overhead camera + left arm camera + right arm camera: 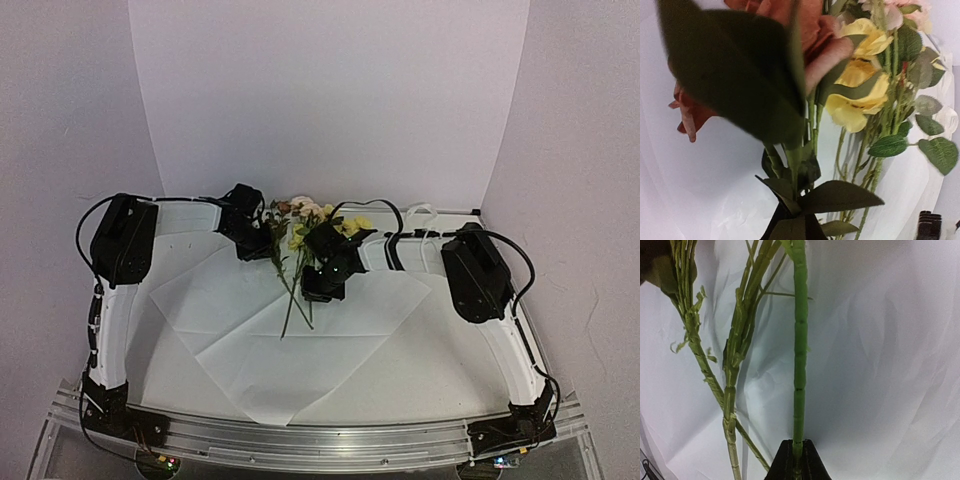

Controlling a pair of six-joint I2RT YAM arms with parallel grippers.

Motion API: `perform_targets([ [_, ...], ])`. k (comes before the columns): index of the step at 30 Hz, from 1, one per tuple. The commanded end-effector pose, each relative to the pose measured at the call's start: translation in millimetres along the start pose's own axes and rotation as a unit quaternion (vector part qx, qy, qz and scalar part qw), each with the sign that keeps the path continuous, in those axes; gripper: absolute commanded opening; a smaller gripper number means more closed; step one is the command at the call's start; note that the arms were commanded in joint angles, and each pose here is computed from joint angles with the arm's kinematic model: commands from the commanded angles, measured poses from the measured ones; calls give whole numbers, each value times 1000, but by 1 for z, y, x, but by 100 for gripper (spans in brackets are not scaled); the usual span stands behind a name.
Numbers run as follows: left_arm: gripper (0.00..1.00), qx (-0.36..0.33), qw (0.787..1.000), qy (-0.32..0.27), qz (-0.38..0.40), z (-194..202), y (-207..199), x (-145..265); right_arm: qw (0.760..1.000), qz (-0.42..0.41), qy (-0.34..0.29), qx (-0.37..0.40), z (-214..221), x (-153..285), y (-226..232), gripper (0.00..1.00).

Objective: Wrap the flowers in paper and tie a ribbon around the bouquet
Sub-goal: Adjust the fake flower on the flattened wrapping paper.

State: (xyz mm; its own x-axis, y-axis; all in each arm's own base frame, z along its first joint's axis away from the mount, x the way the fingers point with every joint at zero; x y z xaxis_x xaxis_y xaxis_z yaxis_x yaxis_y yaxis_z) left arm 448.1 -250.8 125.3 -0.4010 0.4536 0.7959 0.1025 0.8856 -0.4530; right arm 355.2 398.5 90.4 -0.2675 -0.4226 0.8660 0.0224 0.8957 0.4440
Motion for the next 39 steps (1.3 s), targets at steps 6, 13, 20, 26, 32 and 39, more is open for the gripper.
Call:
perform_targets([
  [6,0,-76,997,-32,-5,-39,-26,39,1000,11,17,5,3,5,-14,0],
  [13,0,-124,991,30,35,-39,-30,18,1000,6,15,5,1,8,-12,0],
  [20,0,-141,987,62,35,-34,-23,-2,1000,1,12,4,-2,9,-8,0],
  [26,0,-142,989,44,25,-51,-19,14,1000,6,16,-3,-2,5,-12,1],
  [32,0,-152,988,1,6,-69,-23,62,1000,10,16,-8,-3,5,-14,1],
  [39,0,-169,985,-18,11,-72,-32,92,1000,9,17,-10,-3,4,-14,1],
])
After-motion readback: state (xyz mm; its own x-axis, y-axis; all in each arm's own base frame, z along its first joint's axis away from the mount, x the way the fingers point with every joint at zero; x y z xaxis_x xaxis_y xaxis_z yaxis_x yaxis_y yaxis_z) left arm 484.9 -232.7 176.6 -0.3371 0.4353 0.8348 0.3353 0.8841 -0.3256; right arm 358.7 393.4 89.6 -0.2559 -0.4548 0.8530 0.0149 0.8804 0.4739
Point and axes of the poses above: each gripper's point midway between its finger pads, its own x axis back along the fingers, its own y axis along the line the jaws close on, z = x × y, the point moved 9 cm from there along x, back along the fingers, and after that the axes turned 9 degrees about -x, right-handed, at the moved point
